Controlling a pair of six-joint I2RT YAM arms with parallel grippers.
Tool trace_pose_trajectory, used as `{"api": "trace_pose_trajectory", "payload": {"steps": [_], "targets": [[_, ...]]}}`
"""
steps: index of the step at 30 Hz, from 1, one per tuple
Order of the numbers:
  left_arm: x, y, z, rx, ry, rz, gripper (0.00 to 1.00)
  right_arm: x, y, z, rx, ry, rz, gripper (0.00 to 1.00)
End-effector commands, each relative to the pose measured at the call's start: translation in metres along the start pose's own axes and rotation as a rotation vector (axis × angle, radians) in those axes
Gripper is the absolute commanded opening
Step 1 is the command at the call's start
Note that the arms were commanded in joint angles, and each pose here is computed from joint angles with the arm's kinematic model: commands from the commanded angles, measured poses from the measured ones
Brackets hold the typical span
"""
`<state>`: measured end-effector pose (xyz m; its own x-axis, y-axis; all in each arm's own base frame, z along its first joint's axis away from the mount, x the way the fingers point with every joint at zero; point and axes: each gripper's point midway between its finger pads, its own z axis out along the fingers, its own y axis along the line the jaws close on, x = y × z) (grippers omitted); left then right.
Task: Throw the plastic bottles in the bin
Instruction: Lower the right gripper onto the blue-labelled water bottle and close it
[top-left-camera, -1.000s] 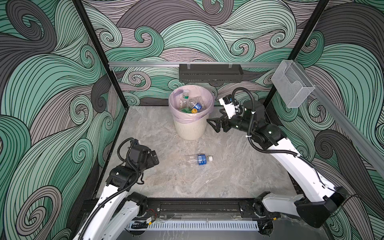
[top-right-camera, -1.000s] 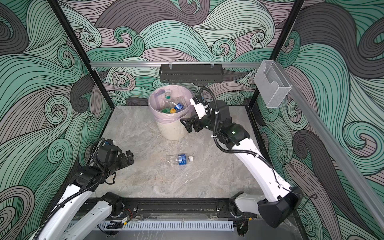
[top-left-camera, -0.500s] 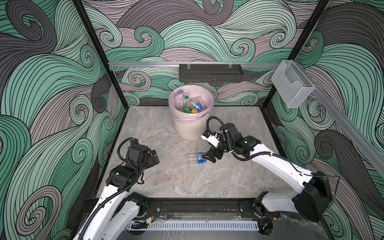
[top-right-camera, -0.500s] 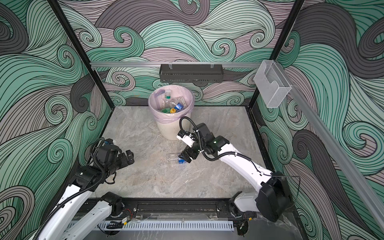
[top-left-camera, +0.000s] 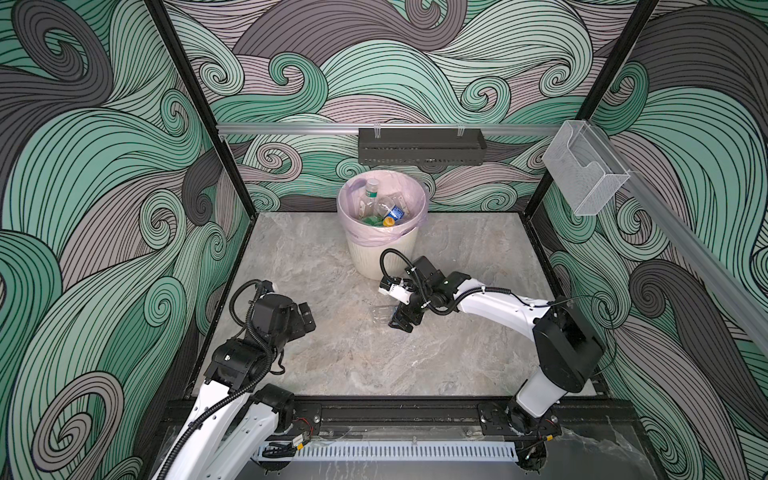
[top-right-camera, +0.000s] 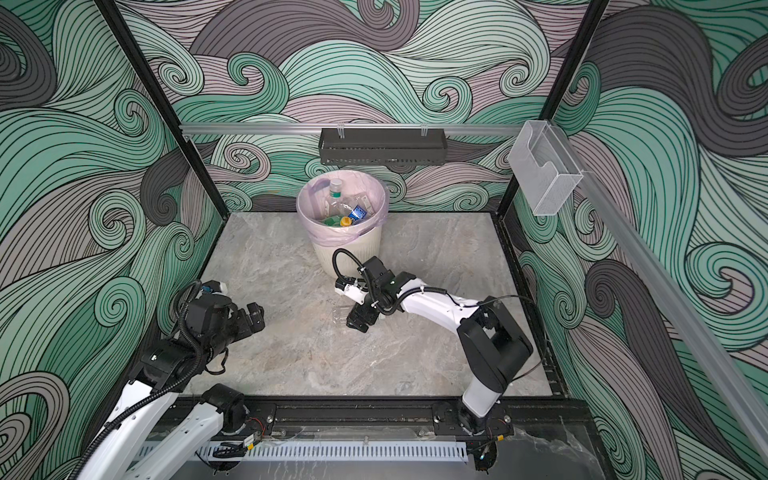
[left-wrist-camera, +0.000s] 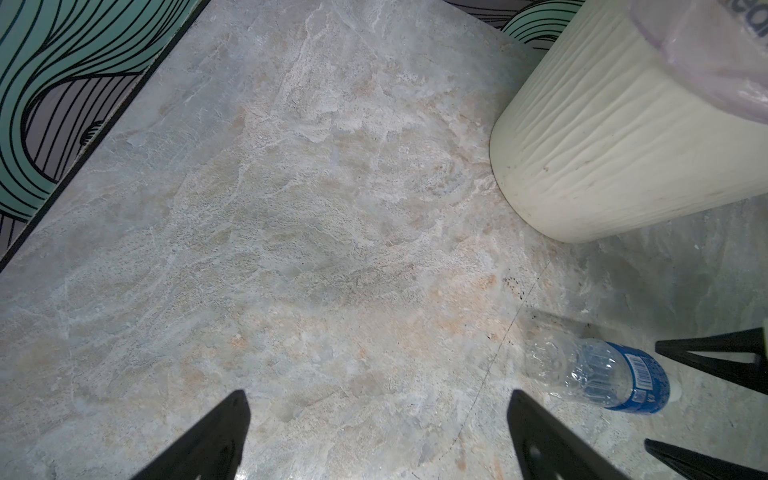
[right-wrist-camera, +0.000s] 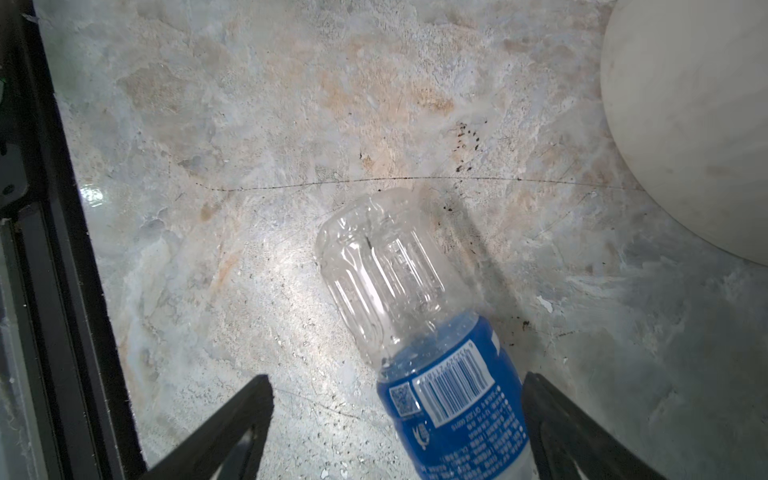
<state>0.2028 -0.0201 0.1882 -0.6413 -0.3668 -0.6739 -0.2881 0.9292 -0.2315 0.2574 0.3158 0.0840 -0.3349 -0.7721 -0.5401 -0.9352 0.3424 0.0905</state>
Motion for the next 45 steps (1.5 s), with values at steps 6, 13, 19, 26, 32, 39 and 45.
{"api": "trace_pose_trajectory", "payload": {"steps": [6,13,19,26,32,39,45], "targets": [[-0.004,0.005,-0.005,-0.025,-0.01,-0.002,0.99,0.005,-0.003,0.03,0.009,0.081,-0.016,0.85],[-0.004,0.006,-0.005,-0.03,-0.012,-0.003,0.99,0.01,0.001,0.042,0.012,0.093,0.074,0.75],[-0.003,0.006,-0.003,-0.032,-0.009,-0.003,0.99,0.02,-0.005,0.046,0.055,0.135,0.172,0.68],[-0.003,0.006,-0.003,-0.032,-0.009,-0.002,0.99,0.028,-0.01,0.044,0.107,0.143,0.238,0.6],[-0.004,0.006,-0.002,-0.033,-0.011,-0.006,0.99,0.023,-0.012,0.029,0.139,0.084,0.307,0.54],[-0.006,0.003,0.001,-0.033,-0.009,-0.002,0.99,0.02,-0.021,-0.01,0.199,-0.026,0.409,0.51],[-0.008,-0.003,0.008,-0.028,0.001,0.008,0.99,0.021,-0.04,-0.061,0.27,-0.143,0.533,0.51]]}}
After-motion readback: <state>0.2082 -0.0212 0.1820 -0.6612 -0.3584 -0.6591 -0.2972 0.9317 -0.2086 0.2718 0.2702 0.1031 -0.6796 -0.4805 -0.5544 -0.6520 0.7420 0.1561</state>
